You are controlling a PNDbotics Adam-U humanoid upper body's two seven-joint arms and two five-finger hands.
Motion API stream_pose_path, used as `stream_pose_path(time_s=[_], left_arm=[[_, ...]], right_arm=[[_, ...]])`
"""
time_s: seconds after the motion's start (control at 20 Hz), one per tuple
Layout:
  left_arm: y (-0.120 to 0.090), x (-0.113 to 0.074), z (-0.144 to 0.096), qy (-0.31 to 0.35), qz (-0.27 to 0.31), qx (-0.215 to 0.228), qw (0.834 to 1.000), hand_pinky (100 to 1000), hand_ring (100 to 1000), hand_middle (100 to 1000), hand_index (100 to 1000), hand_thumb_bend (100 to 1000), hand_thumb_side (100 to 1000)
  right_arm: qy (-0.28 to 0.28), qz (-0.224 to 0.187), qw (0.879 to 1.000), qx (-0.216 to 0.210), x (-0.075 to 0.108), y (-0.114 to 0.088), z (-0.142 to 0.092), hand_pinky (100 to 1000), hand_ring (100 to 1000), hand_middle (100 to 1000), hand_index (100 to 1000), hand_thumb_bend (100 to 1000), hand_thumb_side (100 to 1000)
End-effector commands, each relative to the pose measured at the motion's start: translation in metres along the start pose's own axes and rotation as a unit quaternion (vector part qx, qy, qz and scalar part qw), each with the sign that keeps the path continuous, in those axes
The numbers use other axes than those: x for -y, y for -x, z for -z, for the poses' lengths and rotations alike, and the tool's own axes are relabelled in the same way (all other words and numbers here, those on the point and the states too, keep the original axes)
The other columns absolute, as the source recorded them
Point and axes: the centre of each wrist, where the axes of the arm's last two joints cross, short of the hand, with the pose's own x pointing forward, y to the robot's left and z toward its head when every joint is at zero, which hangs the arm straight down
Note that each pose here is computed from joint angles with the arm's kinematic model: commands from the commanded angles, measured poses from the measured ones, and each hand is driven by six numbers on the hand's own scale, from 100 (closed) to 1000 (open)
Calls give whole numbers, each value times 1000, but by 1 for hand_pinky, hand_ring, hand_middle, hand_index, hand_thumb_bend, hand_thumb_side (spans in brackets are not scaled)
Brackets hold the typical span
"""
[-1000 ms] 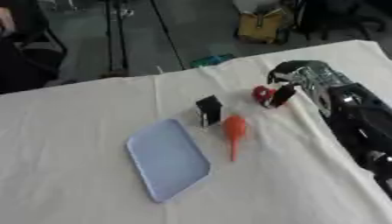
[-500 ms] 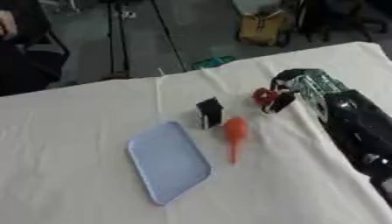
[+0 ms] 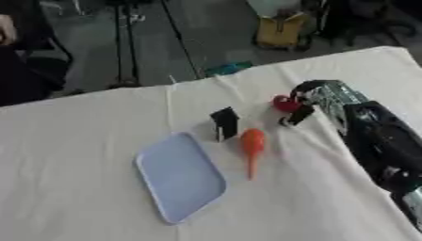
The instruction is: Pick up objects on the table and place them in the box.
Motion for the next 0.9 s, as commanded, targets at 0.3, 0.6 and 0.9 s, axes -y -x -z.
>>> stream_pose_path(time_s=[0.3,0.6,0.9], left_arm=[[-3,-2,7,-1,-1,12,1000,796,833,828,761,100,838],[-3,-2,7,0,-1,13,1000,797,833,829,761,100,839],[-3,-2,8,1,0,14,1000,797,833,829,761,100,838]], right_arm=[[38,3,999,-13,16,3,-4,874,917,789,883,330,689],[80,-4,997,-18,20,-2,-5,872,906,749,826,169,679],[72,-11,997,-11,21,-3,-4,880,908,741,815,173,686]])
